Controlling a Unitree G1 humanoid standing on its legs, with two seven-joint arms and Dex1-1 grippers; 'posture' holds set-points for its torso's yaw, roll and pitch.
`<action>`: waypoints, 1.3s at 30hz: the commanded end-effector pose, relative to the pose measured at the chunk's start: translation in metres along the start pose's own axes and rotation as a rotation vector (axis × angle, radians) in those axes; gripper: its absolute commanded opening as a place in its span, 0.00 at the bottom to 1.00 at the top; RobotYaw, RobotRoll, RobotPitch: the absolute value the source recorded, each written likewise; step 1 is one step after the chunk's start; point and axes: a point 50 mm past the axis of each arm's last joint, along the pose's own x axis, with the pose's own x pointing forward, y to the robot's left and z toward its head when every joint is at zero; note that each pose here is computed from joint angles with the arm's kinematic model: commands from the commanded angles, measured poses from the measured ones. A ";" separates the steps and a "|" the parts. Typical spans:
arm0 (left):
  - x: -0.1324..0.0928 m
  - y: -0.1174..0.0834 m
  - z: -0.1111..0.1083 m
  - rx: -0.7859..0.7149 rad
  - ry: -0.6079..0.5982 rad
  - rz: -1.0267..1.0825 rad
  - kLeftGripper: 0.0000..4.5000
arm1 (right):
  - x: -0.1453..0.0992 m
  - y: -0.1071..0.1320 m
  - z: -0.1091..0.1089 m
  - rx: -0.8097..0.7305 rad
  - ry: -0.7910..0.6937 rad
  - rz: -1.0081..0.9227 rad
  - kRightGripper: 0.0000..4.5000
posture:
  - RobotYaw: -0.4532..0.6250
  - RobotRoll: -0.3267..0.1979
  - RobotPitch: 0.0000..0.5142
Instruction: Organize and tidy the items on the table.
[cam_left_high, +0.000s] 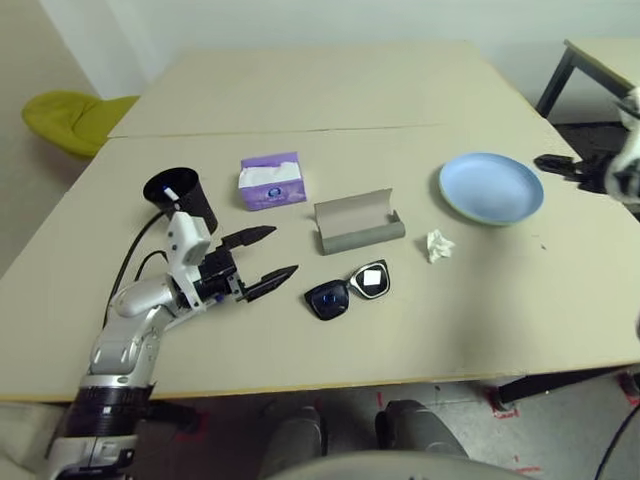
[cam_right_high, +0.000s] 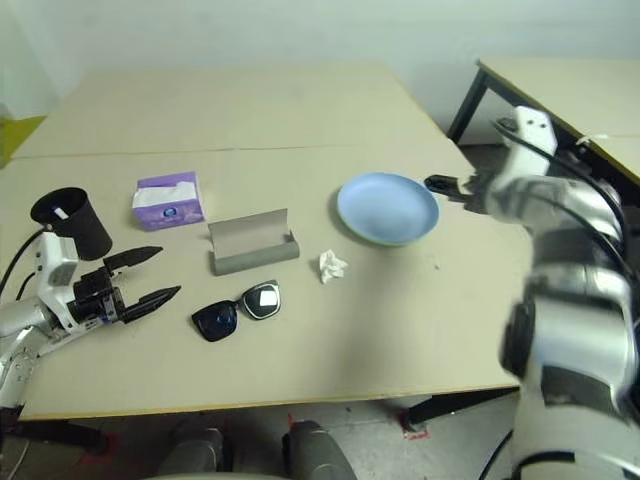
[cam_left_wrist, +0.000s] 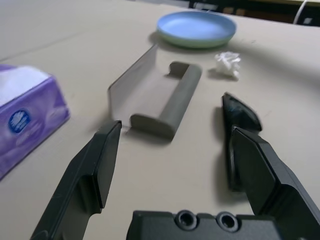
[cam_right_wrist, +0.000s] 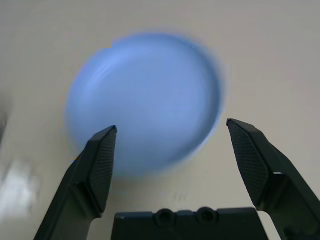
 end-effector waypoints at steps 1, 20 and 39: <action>-0.004 -0.004 -0.004 -0.023 0.008 -0.034 1.00 | -0.026 0.029 -0.022 -0.171 -0.068 0.078 1.00 | 0.25 0.62 0.18; 0.008 -0.001 0.010 0.052 0.019 -0.234 1.00 | 0.023 0.127 -0.087 -0.286 -0.182 0.338 1.00 | 0.22 0.62 0.11; 0.009 -0.006 0.020 0.069 0.022 -0.211 1.00 | 0.082 0.127 -0.068 -0.268 -0.193 0.295 1.00 | 0.26 0.62 0.09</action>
